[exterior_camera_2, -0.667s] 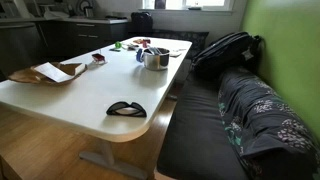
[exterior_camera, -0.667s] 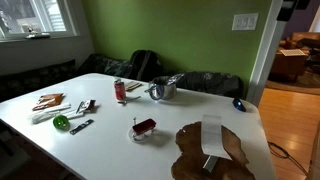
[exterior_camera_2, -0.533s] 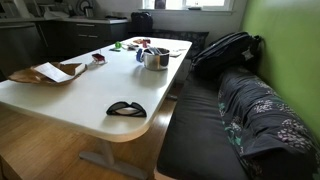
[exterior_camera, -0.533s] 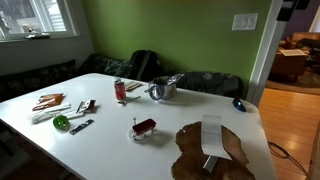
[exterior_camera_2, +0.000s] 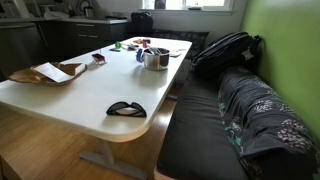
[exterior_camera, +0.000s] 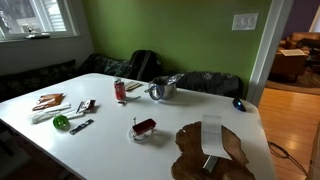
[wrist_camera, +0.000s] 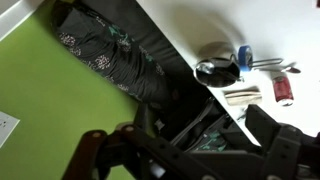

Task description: Remove the plastic bag with black contents from the silver pot and put it on the table

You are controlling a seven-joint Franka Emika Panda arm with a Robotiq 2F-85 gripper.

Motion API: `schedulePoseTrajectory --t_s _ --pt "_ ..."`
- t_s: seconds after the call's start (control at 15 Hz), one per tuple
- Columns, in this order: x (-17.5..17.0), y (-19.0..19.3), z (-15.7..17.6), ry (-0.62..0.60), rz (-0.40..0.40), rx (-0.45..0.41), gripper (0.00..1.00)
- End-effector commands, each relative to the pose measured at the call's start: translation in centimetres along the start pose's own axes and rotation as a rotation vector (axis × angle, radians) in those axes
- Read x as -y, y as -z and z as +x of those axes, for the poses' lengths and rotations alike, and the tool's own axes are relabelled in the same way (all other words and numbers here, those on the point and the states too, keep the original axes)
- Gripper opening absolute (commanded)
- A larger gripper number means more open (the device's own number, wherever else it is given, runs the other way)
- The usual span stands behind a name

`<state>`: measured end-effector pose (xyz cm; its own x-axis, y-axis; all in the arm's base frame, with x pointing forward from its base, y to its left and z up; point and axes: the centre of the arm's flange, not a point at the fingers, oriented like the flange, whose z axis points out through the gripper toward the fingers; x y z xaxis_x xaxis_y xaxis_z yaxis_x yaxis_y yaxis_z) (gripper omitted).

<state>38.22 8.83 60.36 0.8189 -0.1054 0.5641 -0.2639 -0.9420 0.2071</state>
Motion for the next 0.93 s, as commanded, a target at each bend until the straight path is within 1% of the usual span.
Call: schedulePoseTrajectory --t_s 0.0,0.13,0.27,0.33,0.4,0.47,0.73,0.8,0.87 --pt "-2.1 -7.0 6.5 -0.072 -0.039 0.044 1.0" --pt "-3.4 -11.2 8.6 -0.088 -0.073 0.144 1.0" --pt "-4.1 -14.6 9.0 -0.116 -0.092 0.23 1.0" --pt "-4.8 -12.1 6.3 -0.089 -0.071 0.161 1.0" --pt "-4.9 -13.6 6.7 -0.091 -0.068 0.182 1.0" --pt "-4.9 -14.1 6.9 -0.091 -0.063 0.189 1.0" --pt "-4.6 -12.5 7.0 -0.086 -0.056 0.16 1.0" --pt "-3.5 -12.8 6.7 -0.109 -0.094 0.134 1.0" --pt "-2.0 -13.5 7.0 -0.099 -0.082 0.147 1.0"
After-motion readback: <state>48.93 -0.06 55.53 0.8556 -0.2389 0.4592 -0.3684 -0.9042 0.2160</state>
